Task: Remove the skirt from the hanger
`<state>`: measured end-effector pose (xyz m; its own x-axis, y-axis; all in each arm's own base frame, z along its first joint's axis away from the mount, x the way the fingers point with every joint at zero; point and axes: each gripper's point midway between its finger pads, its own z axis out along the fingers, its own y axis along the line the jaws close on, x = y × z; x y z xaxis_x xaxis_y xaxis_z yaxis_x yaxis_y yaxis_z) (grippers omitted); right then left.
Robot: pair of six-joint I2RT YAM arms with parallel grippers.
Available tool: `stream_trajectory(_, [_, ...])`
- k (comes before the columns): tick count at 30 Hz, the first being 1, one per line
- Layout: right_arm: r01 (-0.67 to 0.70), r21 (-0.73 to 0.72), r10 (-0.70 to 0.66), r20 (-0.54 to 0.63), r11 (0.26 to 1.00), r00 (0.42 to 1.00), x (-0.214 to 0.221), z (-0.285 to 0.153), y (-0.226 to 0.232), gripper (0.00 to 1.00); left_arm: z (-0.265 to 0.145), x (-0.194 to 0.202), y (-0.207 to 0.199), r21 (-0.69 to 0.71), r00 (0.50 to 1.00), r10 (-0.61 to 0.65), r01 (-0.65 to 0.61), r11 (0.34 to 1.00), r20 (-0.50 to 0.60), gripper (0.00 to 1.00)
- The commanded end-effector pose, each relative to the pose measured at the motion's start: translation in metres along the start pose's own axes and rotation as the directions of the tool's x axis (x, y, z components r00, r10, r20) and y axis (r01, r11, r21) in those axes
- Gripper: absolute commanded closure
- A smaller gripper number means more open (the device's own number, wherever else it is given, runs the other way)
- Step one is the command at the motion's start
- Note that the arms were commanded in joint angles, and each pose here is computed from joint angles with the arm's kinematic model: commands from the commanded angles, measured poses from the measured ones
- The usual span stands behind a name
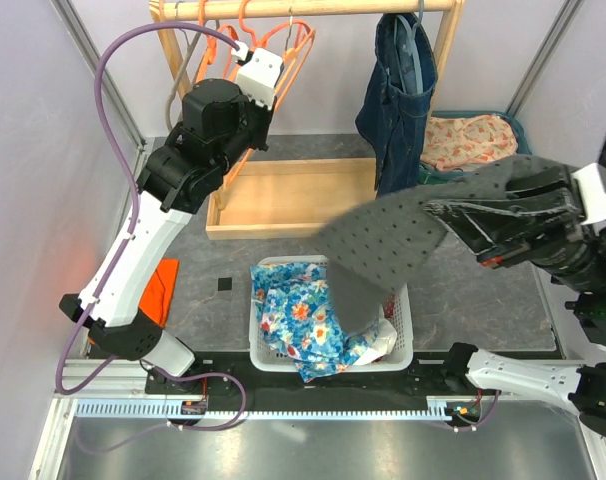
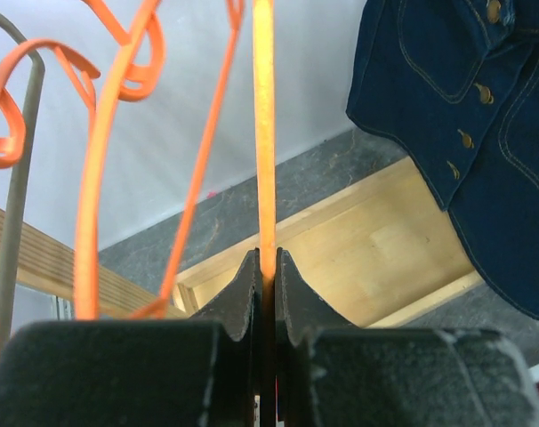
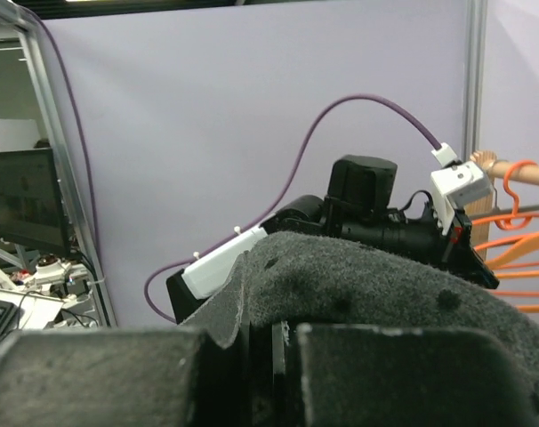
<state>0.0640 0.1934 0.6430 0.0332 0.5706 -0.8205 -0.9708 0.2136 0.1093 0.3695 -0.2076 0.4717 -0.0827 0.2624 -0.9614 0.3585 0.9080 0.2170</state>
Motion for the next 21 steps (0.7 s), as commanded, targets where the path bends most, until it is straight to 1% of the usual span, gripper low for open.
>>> stream_trajectory(1, [0.005,0.045,-0.007,0.044,0.999,0.999,-0.006,0.003,-0.009,1.00,-0.016,-0.025,0.011,-0.012,0.994,-0.053,0.054,0.998,0.097,0.98])
stream_trajectory(6, [-0.029,0.074,0.030,-0.017,0.997,0.999,0.026,0.012,-0.022,1.00,-0.009,-0.041,0.005,0.032,0.987,-0.077,0.073,0.997,0.144,0.98])
stream_trajectory(7, [-0.036,0.078,0.039,-0.028,0.996,0.999,0.032,0.014,-0.024,1.00,-0.010,-0.048,0.002,0.068,0.982,-0.091,0.081,0.994,0.166,0.98])
stream_trajectory(9, [-0.050,0.087,0.056,-0.065,0.995,0.996,0.049,0.017,-0.030,1.00,0.002,-0.049,0.000,0.084,0.979,-0.108,0.094,0.992,0.170,0.98])
stream_trajectory(10, [-0.056,0.093,0.065,-0.094,0.994,0.993,0.060,0.021,-0.034,1.00,0.005,-0.057,0.010,0.070,0.972,-0.127,0.116,0.991,0.195,0.98])
stream_trajectory(11, [-0.061,0.110,0.074,-0.124,0.992,0.989,0.071,0.022,-0.038,1.00,0.009,-0.059,0.013,0.076,0.970,-0.145,0.132,0.988,0.193,0.98])
stream_trajectory(12, [-0.063,0.120,0.080,-0.139,0.991,0.987,0.078,0.023,-0.042,1.00,0.029,-0.047,0.008,0.089,0.975,-0.167,0.155,0.984,0.149,0.98])
stream_trajectory(13, [-0.070,0.125,0.090,-0.156,0.990,0.984,0.086,0.025,-0.044,1.00,0.027,-0.057,0.010,0.105,0.970,-0.179,0.164,0.981,0.164,0.98])
stream_trajectory(15, [-0.084,0.138,0.109,-0.191,0.987,0.976,0.104,0.024,-0.048,1.00,0.045,-0.052,0.011,0.108,0.972,-0.180,0.165,0.980,0.148,0.98])
stream_trajectory(16, [-0.091,0.144,0.119,-0.202,0.985,0.972,0.110,0.024,-0.050,1.00,0.045,-0.062,0.013,0.129,0.967,-0.188,0.168,0.977,0.171,0.98])
stream_trajectory(18, [-0.097,0.166,0.133,-0.223,0.981,0.966,0.124,0.023,-0.056,1.00,0.053,-0.060,0.010,0.153,0.967,-0.197,0.172,0.973,0.163,0.98])
stream_trajectory(19, [-0.097,0.176,0.136,-0.227,0.980,0.964,0.127,0.021,-0.058,1.00,0.053,-0.064,0.003,0.199,0.965,-0.200,0.166,0.966,0.169,0.98])
stream_trajectory(21, [-0.109,0.189,0.154,-0.244,0.976,0.957,0.139,0.019,-0.061,1.00,0.055,-0.062,-0.001,0.223,0.965,-0.206,0.167,0.960,0.164,0.98])
